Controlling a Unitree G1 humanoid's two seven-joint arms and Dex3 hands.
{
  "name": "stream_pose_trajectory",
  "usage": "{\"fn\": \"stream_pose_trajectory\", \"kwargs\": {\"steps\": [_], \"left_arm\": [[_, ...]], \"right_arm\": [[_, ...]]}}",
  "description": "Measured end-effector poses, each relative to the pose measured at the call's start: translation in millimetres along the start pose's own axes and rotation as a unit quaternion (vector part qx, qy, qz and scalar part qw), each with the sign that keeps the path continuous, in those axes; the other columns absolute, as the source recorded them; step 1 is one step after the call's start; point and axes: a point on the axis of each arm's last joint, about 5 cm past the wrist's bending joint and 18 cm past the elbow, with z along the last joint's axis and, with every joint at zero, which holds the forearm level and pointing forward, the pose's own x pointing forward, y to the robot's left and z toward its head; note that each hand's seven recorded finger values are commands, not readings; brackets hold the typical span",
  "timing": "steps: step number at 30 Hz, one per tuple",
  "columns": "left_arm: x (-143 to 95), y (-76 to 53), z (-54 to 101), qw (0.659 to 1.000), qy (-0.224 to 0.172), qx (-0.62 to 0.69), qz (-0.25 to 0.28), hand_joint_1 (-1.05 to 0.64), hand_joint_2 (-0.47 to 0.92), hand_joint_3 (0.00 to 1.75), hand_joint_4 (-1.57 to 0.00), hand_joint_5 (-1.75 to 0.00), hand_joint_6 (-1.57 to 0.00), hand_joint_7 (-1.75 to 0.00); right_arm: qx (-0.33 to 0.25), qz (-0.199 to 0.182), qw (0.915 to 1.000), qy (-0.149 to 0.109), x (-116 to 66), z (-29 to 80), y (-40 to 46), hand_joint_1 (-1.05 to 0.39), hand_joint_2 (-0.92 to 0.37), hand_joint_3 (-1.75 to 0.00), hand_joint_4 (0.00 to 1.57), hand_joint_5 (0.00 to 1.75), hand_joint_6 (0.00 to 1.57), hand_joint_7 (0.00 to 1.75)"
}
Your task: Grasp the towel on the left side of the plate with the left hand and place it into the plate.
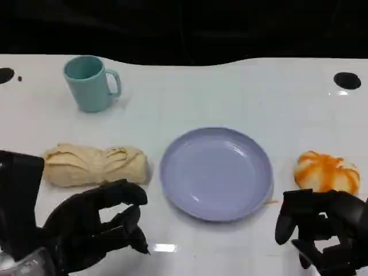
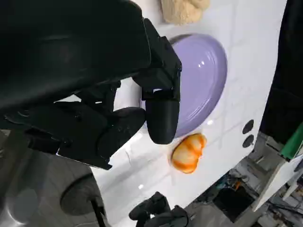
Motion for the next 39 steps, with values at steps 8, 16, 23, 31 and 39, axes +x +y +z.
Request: {"fn": "stream_pose_trajectory", "kwargs": {"steps": [8, 16, 23, 31, 39], "left_arm": [[-0.2, 0.2, 0.1, 1.0, 0.0, 0.0, 0.0, -0.14, 0.73, 0.95, -0.73, -1.75, -0.64, -1.62], [-0.2, 0.2, 0.1, 1.0, 0.0, 0.0, 0.0, -0.15, 0.74, 0.94, -0.73, -1.75, -0.63, -1.63], [-0.2, 0.4, 0.2, 1.0, -0.001, -0.001, 0.0, -0.14, 0.73, 0.94, -0.73, -1.75, -0.63, -1.62], [-0.7, 1.6, 2.8, 0.999, -0.04, 0.029, 0.005, -0.17, 0.74, 0.85, -0.72, -1.62, -0.68, -1.45], [-4.1, 2.7, 6.9, 0.983, -0.082, 0.159, 0.051, -0.19, 0.65, 0.88, -0.6, -1.43, -0.69, -1.0]], "right_arm": [[0.001, -0.001, 1.0, 0.001, 0.0, -0.1, 0.0, 0.08, -0.59, -1.09, 0.69, 1.69, 0.67, 1.45], [0.001, -0.001, 1.0, 0.002, 0.1, 0.0, -0.1, 0.08, -0.59, -1.09, 0.68, 1.69, 0.66, 1.45], [0.001, -0.001, 1.0, 0.002, 0.2, 0.1, -0.1, 0.08, -0.59, -1.1, 0.68, 1.69, 0.67, 1.45], [0.001, -0.001, 1.0, 0.003, 0.3, 0.1, 0.1, 0.07, -0.59, -1.08, 0.68, 1.69, 0.67, 1.44], [0.0, 0.0, 1.0, 0.001, 0.5, 0.6, 0.1, 0.07, -0.6, -1.07, 0.68, 1.69, 0.67, 1.44]]}}
